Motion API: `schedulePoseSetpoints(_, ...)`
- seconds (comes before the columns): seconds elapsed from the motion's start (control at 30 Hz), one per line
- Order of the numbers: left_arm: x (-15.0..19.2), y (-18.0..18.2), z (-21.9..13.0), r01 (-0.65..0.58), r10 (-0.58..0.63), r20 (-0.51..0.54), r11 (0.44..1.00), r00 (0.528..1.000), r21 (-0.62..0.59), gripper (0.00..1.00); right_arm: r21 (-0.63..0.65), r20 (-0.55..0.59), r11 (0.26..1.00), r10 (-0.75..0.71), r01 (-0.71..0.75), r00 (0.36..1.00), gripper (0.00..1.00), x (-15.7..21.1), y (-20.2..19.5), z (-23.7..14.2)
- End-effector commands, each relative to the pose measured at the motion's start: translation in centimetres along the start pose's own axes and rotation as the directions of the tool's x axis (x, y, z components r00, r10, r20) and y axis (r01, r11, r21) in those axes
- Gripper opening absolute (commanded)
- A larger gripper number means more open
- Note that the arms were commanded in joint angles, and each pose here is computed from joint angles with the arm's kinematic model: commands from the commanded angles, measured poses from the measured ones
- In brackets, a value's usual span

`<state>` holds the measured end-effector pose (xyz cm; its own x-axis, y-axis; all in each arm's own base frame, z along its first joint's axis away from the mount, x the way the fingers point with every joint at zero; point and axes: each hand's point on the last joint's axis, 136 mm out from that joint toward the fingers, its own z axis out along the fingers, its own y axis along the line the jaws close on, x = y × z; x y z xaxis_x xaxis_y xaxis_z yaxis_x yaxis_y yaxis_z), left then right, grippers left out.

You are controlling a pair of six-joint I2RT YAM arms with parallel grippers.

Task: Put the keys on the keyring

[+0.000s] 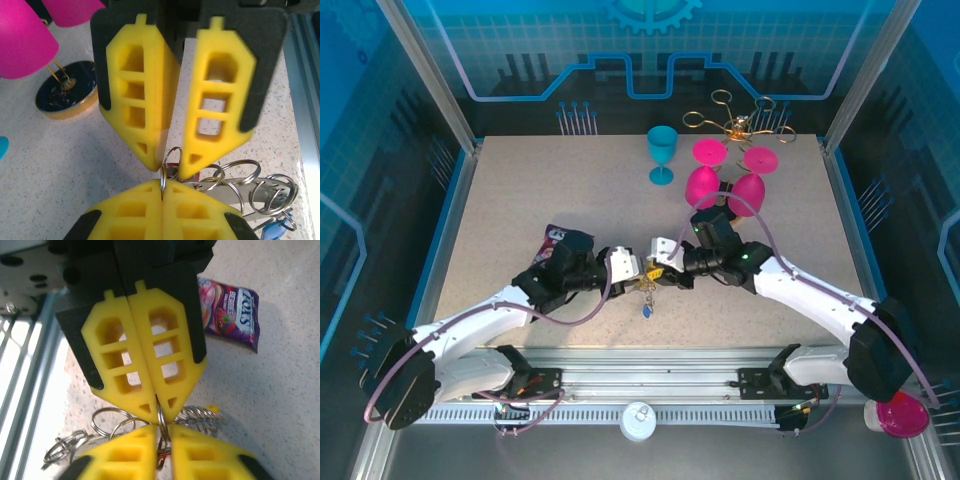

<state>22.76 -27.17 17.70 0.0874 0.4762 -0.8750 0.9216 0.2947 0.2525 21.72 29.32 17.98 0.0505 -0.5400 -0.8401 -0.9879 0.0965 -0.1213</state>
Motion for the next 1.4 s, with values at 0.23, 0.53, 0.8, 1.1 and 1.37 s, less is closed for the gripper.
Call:
schedulePoseSetpoints(0.23, -2.6, -0.9, -1.4, -0.059, 0.059, 0.186, 0.998, 0.981, -0.01, 0.0, -0.048, 0.142, 0.998, 0.047, -0.041, 0.989, 0.28, -1.2, 0.4, -0.4)
schedulePoseSetpoints(0.53, -2.5, -0.7, -1.3, -0.052, 0.056, 0.19, 0.998, 0.98, -0.024, 0.0, -0.048, 0.139, 0.998, 0.055, -0.048, 0.989, 0.22, -1.1, 0.3, -0.4)
schedulePoseSetpoints(0.8, -2.3, -0.7, -1.3, -0.048, 0.052, 0.186, 0.999, 0.981, -0.025, 0.0, -0.001, 0.093, 0.997, 0.075, -0.075, 0.993, 0.21, 0.3, 0.3, -1.1)
schedulePoseSetpoints(1.1, -2.7, -0.7, -1.4, -0.049, 0.053, 0.201, 0.999, 0.978, -0.023, 0.0, 0.0, 0.094, 0.997, 0.083, -0.083, 0.992, 0.05, 0.3, 0.1, -0.9)
schedulePoseSetpoints(1.37, -5.0, -0.6, -1.9, -0.058, 0.059, 0.294, 0.998, 0.954, -0.013, 0.0, -0.027, 0.06, 0.993, 0.112, -0.111, 0.992, 0.0, 1.0, -0.1, 0.6)
